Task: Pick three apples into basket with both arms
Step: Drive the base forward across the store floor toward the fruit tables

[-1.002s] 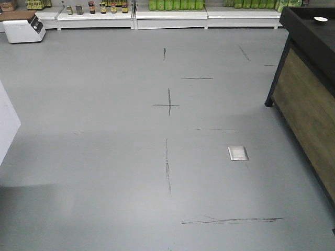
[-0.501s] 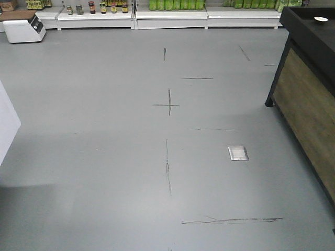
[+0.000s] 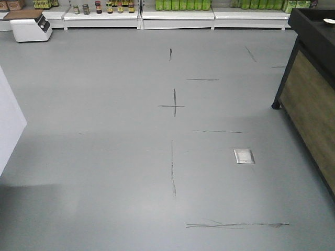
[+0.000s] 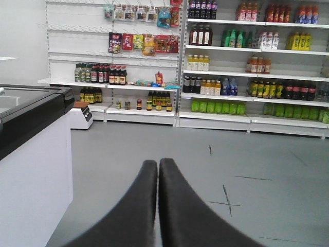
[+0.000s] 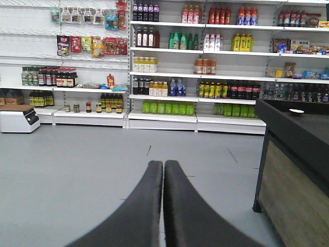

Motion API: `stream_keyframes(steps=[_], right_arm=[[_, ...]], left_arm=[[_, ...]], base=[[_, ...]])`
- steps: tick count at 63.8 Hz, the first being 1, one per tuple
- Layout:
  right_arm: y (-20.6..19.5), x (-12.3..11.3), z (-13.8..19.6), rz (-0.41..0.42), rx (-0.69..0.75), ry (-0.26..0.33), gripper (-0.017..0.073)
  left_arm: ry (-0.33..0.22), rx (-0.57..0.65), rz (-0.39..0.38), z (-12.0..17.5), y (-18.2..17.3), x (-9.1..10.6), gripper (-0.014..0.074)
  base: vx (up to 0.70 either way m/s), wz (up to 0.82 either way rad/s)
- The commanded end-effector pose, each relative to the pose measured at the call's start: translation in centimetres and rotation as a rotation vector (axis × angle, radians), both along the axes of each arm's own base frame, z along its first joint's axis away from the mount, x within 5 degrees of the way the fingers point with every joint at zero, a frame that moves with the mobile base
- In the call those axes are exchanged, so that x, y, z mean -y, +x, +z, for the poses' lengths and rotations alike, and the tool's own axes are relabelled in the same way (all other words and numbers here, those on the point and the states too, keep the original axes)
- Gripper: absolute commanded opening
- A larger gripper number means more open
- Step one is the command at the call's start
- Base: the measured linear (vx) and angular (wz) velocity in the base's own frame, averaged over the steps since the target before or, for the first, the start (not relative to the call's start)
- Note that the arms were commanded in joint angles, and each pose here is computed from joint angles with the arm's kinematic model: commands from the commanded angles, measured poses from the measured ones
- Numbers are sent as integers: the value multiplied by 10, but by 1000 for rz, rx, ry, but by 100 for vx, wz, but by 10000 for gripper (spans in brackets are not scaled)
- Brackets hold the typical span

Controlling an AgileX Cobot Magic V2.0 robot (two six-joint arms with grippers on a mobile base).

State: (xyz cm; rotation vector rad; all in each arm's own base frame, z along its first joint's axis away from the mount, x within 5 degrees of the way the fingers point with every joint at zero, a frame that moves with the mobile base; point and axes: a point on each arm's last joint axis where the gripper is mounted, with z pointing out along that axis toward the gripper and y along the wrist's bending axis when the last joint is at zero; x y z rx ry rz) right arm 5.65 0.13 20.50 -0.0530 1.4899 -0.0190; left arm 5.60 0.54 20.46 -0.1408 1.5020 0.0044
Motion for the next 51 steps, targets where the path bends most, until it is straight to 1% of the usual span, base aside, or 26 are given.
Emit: stream_keyframes(steps=[1, 34, 51], right_arm=[[-1, 0, 3, -6, 72, -8, -4], [-1, 0, 3, -6, 72, -8, -4], [-1, 0, 3, -6, 72, -8, -4]], left_arm=[[-2, 68, 4, 0, -1, 0, -6], [-2, 68, 4, 0, -1, 0, -6], [-2, 68, 4, 0, -1, 0, -6]], base=[[9, 6], [12, -2], [14, 15]])
